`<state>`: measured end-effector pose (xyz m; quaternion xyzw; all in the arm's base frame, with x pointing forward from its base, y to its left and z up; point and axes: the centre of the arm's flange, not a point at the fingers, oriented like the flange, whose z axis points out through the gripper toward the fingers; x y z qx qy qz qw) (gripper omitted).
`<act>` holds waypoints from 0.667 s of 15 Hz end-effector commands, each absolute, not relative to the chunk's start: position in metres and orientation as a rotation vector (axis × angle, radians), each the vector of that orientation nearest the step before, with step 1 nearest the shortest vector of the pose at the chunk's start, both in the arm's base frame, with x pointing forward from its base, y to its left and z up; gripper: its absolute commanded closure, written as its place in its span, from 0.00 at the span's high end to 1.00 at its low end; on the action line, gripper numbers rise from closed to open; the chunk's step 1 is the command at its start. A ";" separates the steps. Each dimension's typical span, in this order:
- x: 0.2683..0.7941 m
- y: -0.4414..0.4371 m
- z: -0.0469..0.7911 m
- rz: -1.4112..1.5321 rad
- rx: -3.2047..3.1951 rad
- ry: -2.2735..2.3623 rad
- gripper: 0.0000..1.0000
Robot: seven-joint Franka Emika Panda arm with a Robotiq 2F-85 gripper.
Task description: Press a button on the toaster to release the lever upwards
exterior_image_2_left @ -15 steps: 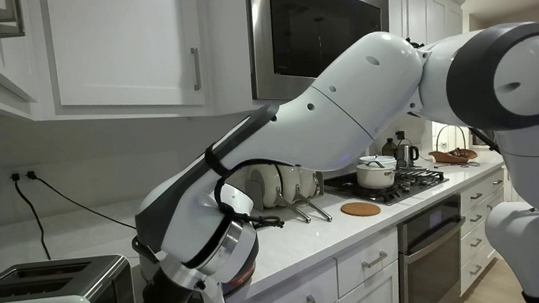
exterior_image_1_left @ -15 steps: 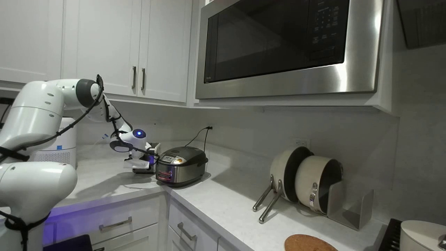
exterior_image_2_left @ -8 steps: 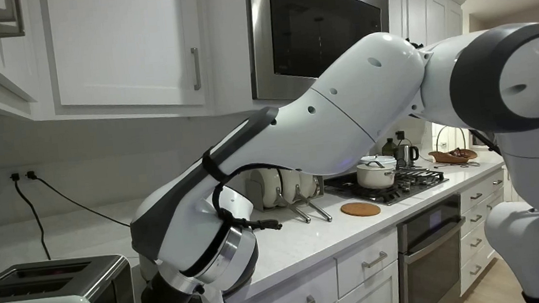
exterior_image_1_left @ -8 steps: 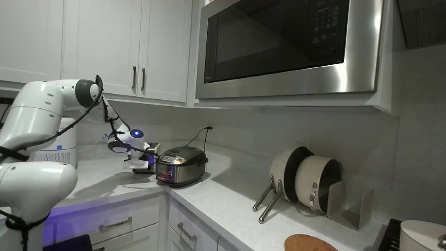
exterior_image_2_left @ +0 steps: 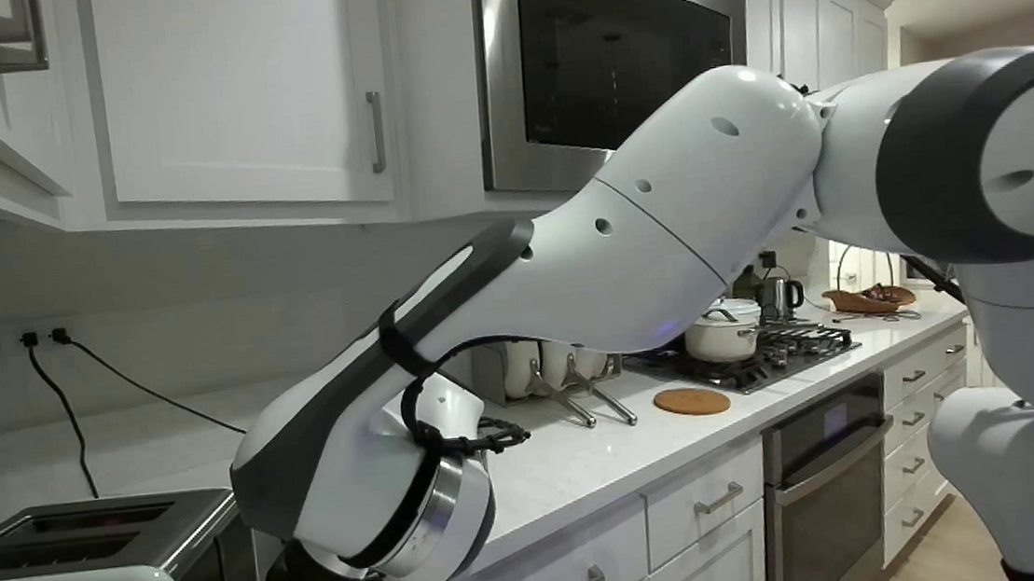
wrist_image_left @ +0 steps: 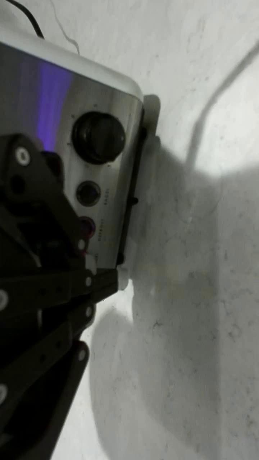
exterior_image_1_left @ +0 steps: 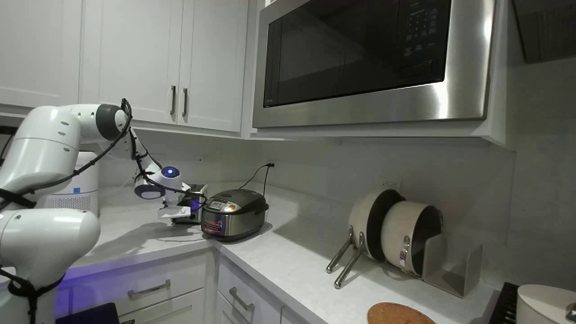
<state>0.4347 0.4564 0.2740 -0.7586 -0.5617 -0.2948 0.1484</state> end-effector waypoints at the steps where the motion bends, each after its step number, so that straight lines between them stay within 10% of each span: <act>1: 0.447 0.463 0.278 -0.918 -2.217 -1.661 0.00; 10: 0.444 0.455 0.288 -0.912 -2.214 -1.713 0.00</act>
